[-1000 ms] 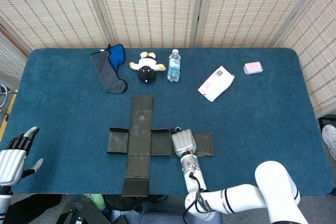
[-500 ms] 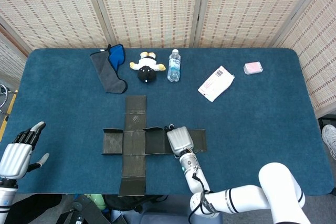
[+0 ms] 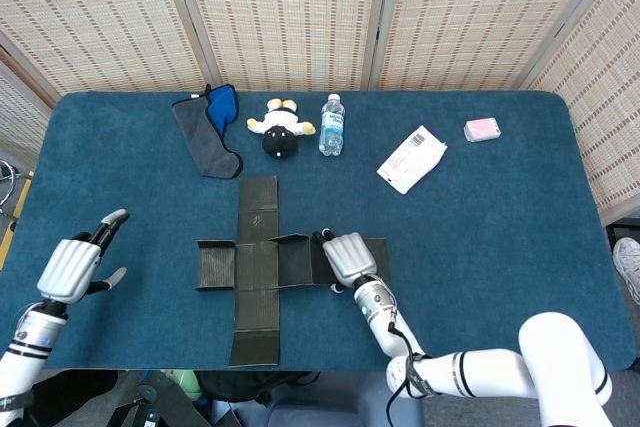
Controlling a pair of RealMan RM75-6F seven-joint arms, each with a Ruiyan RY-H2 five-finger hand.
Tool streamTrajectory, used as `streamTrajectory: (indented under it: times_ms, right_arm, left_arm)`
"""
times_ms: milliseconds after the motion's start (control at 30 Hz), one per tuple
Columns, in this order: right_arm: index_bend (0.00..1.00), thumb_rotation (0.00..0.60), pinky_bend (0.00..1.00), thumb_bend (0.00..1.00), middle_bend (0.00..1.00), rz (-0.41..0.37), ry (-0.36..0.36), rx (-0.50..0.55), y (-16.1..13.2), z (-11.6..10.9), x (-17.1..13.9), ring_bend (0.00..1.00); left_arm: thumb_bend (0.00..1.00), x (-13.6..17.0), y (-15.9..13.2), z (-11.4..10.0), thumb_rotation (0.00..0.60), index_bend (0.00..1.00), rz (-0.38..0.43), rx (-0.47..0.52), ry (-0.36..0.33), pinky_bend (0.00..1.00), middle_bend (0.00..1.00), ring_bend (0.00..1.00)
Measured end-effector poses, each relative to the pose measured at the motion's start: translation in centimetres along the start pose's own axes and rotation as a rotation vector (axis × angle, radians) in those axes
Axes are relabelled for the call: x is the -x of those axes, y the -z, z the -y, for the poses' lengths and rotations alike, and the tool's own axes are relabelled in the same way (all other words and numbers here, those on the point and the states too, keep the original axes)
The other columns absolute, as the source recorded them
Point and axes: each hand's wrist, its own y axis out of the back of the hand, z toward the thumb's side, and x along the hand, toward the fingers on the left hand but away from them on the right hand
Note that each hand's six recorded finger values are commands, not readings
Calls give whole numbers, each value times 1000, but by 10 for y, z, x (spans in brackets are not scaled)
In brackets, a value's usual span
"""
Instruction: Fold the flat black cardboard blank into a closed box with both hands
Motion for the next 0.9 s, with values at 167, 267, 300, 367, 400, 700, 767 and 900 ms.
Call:
streamTrajectory:
  times_ms: [167, 267, 300, 367, 400, 700, 767, 900]
  right_arm:
    - [210, 600, 1000, 126, 286, 1, -5, -1, 4, -1, 1, 813]
    - [210, 600, 1000, 126, 286, 0, -7, -3, 5, -1, 1, 813]
    - [210, 600, 1000, 127, 286, -3, -9, -6, 5, -1, 1, 813]
    - [210, 600, 1000, 127, 286, -6, -8, -11, 5, -2, 1, 813]
    - [210, 600, 1000, 127, 286, -8, -6, -11, 5, -3, 1, 813]
    - [210, 600, 1000, 126, 286, -7, -8, -23, 11, -6, 0, 813]
    - [211, 600, 1000, 127, 286, -9, -9, -26, 10, -5, 1, 813]
    - [213, 600, 1000, 127, 286, -9, -13, -28, 11, -4, 0, 813]
  left_arm:
    - [142, -25, -13, 20, 600, 0, 65, -22, 12, 633, 74, 677]
    - [140, -38, -25, 31, 600, 0, 111, -42, 13, 790, 48, 683]
    - [140, -41, -28, 34, 600, 0, 126, -50, 14, 809, 29, 684]
    - [140, -49, -35, 39, 600, 0, 159, -73, 16, 824, 4, 684]
    - [140, -52, -38, 42, 600, 0, 173, -85, 18, 829, 0, 682]
    - [114, -70, -62, 66, 600, 0, 267, -171, 39, 848, 0, 657]
    - [104, -73, -66, 70, 600, 0, 275, -183, 38, 849, 0, 655]
    - [96, -77, -69, 74, 600, 0, 275, -227, 28, 849, 0, 649]
